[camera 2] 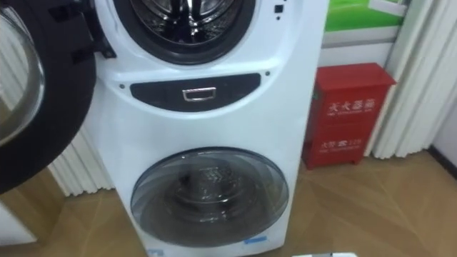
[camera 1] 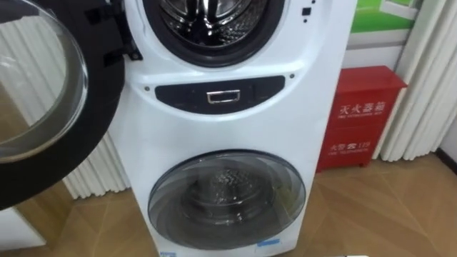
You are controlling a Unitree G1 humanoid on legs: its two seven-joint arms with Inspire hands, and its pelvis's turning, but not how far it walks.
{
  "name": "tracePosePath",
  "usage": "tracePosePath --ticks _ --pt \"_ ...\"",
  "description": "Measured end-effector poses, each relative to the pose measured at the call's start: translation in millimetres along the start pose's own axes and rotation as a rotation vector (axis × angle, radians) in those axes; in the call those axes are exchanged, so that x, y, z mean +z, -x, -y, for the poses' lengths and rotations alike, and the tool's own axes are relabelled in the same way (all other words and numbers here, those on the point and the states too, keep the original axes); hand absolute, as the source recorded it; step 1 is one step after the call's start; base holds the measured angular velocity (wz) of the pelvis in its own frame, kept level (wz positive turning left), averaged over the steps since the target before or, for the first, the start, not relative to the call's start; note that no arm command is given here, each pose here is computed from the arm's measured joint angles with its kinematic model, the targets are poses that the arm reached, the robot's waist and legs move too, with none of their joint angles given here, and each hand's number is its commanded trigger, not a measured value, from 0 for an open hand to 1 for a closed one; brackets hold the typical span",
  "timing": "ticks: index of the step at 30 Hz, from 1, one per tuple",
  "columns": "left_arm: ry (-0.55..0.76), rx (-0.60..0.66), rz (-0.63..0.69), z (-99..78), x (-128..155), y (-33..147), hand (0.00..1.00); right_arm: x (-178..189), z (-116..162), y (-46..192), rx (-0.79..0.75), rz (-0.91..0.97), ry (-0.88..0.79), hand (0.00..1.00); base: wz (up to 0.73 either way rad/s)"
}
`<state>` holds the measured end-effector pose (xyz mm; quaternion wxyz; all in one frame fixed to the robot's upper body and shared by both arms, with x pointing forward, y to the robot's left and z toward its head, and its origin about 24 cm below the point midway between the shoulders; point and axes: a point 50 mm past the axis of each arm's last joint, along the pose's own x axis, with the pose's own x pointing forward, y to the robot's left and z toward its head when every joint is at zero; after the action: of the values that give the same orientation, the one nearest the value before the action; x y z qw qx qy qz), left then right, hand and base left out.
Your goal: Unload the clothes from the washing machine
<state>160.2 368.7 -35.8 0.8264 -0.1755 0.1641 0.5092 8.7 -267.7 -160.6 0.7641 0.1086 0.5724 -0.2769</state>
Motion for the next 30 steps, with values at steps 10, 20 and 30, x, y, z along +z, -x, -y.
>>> tracePosePath --ticks 10,20,30 --pt "0.087 0.061 0.242 -0.2 88 -3.3 0.00 -6 12 3 -0.035 -0.005 -0.001 0.00 -0.02" --pt "0.060 0.115 0.304 0.2 106 0.3 0.00 -10 34 7 -0.119 -0.010 -0.034 0.00 0.07" --pt "0.004 0.120 0.392 2.8 133 0.4 0.00 -19 47 12 -0.135 -0.031 -0.020 0.00 0.00"
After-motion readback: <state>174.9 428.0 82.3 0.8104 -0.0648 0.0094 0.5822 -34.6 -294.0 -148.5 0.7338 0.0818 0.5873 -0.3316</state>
